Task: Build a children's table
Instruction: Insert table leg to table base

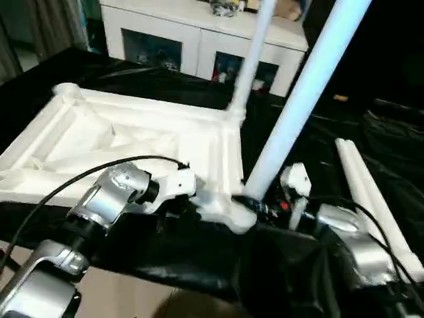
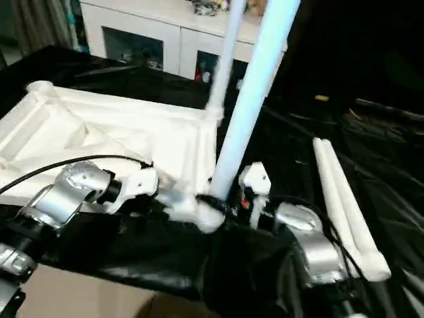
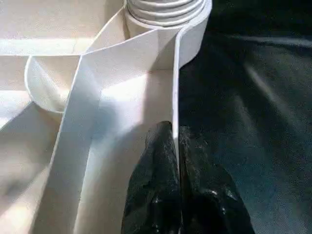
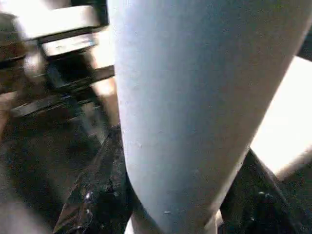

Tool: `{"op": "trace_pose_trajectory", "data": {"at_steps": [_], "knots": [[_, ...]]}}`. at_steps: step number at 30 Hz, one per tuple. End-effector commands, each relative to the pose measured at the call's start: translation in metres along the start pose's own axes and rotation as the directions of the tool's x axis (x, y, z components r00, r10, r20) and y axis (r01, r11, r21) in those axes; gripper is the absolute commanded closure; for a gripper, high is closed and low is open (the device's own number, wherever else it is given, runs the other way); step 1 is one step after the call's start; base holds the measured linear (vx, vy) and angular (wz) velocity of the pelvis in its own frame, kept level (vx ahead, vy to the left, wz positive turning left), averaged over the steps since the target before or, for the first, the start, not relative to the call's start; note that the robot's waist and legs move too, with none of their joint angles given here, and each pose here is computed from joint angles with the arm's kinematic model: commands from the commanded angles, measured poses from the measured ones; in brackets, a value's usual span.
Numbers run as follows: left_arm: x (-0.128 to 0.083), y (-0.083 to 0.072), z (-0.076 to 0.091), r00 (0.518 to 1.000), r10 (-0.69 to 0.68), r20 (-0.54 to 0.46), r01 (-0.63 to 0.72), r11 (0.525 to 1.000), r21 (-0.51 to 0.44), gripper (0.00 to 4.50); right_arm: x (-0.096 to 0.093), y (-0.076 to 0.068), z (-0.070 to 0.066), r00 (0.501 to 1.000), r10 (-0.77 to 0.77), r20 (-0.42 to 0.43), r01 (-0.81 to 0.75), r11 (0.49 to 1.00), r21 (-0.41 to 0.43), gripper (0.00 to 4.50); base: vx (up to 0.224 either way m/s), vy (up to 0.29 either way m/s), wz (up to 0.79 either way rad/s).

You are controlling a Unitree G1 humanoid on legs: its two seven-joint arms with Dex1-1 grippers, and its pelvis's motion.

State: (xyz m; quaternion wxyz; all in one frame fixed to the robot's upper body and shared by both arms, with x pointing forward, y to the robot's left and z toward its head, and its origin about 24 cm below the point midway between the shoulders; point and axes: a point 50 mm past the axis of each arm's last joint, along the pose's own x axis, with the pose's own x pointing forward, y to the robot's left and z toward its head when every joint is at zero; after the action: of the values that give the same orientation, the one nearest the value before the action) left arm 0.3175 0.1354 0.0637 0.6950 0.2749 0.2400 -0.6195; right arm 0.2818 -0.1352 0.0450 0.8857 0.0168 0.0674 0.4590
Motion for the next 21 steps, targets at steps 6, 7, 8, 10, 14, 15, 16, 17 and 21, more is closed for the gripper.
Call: {"op": "trace_pose_trajectory", "data": {"at_steps": [6,7,8,10,14,15,16,17,21], "knots": [[0.001,0.014,0.017,0.99,0.125,0.058,-0.123,0.992,-0.042,4.5,-0.004,-0.003,-0.055,0.957,-0.166,-0.238,0.188,0.979,0.074,2.65,-0.065,0.043,-0.12],[0.001,0.014,0.017,0.99,0.125,0.058,-0.123,0.992,-0.042,4.5,-0.004,-0.003,-0.055,0.957,-0.166,-0.238,0.188,0.979,0.074,2.65,-0.052,0.033,-0.07],[0.001,0.015,0.017,0.99,0.132,0.054,-0.13,0.99,-0.052,4.5,-0.003,-0.002,-0.055,0.958,-0.165,-0.236,0.187,0.979,0.074,2.65,0.0,0.0,0.0],[0.001,0.016,0.017,0.988,0.143,0.05,-0.139,0.988,-0.065,4.5,-0.001,-0.001,-0.056,0.957,-0.168,-0.236,0.19,0.979,0.074,2.65,0.0,0.0,0.0],[0.0,0.015,0.019,0.988,0.14,0.058,-0.136,0.988,-0.068,4.5,0.001,-0.002,-0.057,0.956,-0.179,-0.234,0.201,0.977,0.072,2.65,-0.044,-0.025,0.11],[0.0,0.014,0.019,0.989,0.133,0.058,-0.129,0.99,-0.063,4.5,0.002,-0.002,-0.057,0.956,-0.18,-0.233,0.201,0.977,0.07,2.65,0.06,-0.158,0.26],[0.0,0.014,0.019,0.99,0.131,0.055,-0.128,0.99,-0.06,4.5,0.002,-0.003,-0.057,0.956,-0.179,-0.233,0.201,0.977,0.07,2.66,0.06,-0.158,0.26],[0.0,0.014,0.019,0.99,0.131,0.054,-0.128,0.99,-0.059,4.5,0.002,-0.003,-0.057,0.956,-0.179,-0.233,0.2,0.977,0.07,2.66,0.114,-0.15,-0.06],[-0.001,0.014,0.017,0.99,0.131,0.045,-0.128,0.99,-0.06,4.5,0.002,-0.005,-0.056,0.954,-0.185,-0.237,0.205,0.977,0.063,2.66,0.09,-0.038,-0.14]]}}
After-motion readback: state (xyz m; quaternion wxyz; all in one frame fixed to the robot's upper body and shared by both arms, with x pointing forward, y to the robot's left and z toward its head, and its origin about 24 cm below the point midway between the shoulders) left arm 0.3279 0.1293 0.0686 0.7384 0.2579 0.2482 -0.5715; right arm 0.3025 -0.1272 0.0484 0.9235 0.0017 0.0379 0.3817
